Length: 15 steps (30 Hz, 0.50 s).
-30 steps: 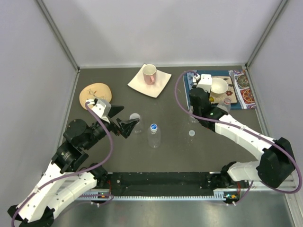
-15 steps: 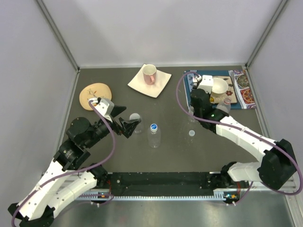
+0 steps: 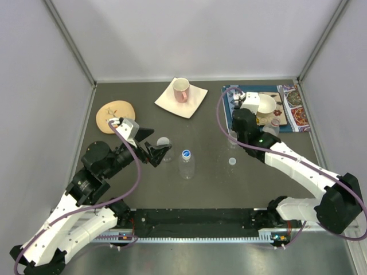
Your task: Unscrew the bottle caps
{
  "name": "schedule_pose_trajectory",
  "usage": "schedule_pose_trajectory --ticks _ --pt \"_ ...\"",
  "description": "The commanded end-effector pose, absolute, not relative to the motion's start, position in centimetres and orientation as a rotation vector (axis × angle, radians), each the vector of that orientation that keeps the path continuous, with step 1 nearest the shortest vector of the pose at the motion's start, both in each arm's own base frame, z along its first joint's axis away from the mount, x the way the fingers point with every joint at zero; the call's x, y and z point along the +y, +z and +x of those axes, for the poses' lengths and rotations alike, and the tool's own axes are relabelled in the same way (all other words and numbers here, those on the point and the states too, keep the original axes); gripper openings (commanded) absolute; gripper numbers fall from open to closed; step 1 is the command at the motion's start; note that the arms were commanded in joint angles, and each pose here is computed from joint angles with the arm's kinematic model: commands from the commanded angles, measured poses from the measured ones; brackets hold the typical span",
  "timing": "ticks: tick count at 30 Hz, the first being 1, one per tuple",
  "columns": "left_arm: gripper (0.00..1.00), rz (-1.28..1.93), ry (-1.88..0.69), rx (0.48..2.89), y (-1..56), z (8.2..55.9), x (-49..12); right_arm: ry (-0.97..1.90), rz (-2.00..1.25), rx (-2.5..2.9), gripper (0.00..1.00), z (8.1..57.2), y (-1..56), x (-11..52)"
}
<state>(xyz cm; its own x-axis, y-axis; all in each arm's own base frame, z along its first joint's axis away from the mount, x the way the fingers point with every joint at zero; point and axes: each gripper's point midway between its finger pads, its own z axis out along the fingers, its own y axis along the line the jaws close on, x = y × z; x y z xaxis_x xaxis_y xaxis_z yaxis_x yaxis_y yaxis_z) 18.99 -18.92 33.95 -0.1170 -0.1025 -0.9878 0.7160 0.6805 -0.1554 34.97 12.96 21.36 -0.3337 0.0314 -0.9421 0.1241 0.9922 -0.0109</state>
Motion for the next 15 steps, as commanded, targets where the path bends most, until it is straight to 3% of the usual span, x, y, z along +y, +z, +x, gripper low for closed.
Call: schedule_pose_trajectory --ticks 1,6,15 --pt "0.99 0.523 -0.783 1.491 35.15 18.85 -19.30 -0.054 0.086 1.971 0.40 33.96 20.86 13.23" --pt "0.99 0.528 -0.789 1.491 35.15 18.85 -19.49 -0.050 0.091 1.974 0.51 33.60 20.87 12.94" --pt "0.99 0.527 -0.803 1.496 35.05 18.77 -19.65 -0.041 0.089 1.976 0.57 33.34 21.23 12.89"
